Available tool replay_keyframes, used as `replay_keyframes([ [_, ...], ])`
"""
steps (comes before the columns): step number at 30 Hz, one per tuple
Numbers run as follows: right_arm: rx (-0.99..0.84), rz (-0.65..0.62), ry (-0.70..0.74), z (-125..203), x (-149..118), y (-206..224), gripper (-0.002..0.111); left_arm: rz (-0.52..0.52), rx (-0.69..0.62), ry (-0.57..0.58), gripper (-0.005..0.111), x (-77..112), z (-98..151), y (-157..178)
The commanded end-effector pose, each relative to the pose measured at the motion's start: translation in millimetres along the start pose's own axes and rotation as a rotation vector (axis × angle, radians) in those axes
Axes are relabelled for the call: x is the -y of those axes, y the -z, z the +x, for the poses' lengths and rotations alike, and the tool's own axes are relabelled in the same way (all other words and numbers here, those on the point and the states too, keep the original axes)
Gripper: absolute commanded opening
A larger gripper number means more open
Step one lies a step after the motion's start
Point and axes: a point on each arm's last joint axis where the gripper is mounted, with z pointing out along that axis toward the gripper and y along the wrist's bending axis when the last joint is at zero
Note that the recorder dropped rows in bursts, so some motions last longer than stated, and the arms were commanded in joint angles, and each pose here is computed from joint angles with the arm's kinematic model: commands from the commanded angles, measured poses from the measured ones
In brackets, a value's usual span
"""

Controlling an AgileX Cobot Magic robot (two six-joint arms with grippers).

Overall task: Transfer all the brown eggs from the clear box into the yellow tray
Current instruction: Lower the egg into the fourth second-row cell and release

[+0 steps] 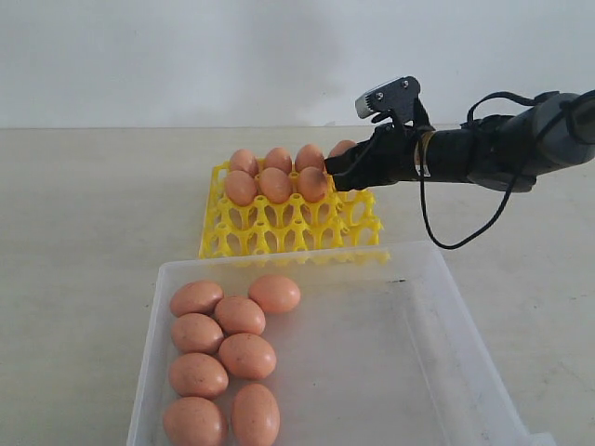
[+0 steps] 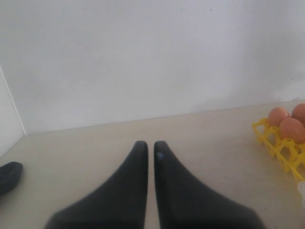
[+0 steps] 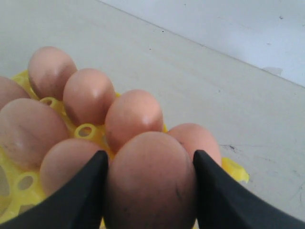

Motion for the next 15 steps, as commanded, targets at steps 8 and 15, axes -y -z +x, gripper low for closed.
replay_keyframes([
  [8, -0.028, -0.042, 0.009, 0.7, -3.5, 0.4, 0.035, 0.006, 0.004, 0.0, 0.004, 0.4, 0.6, 0.1],
  [15, -0.051, -0.036, 0.021, 2.7, -3.0, 0.4, 0.035, 0.006, 0.002, 0.0, 0.004, 0.5, 0.8, 0.1],
])
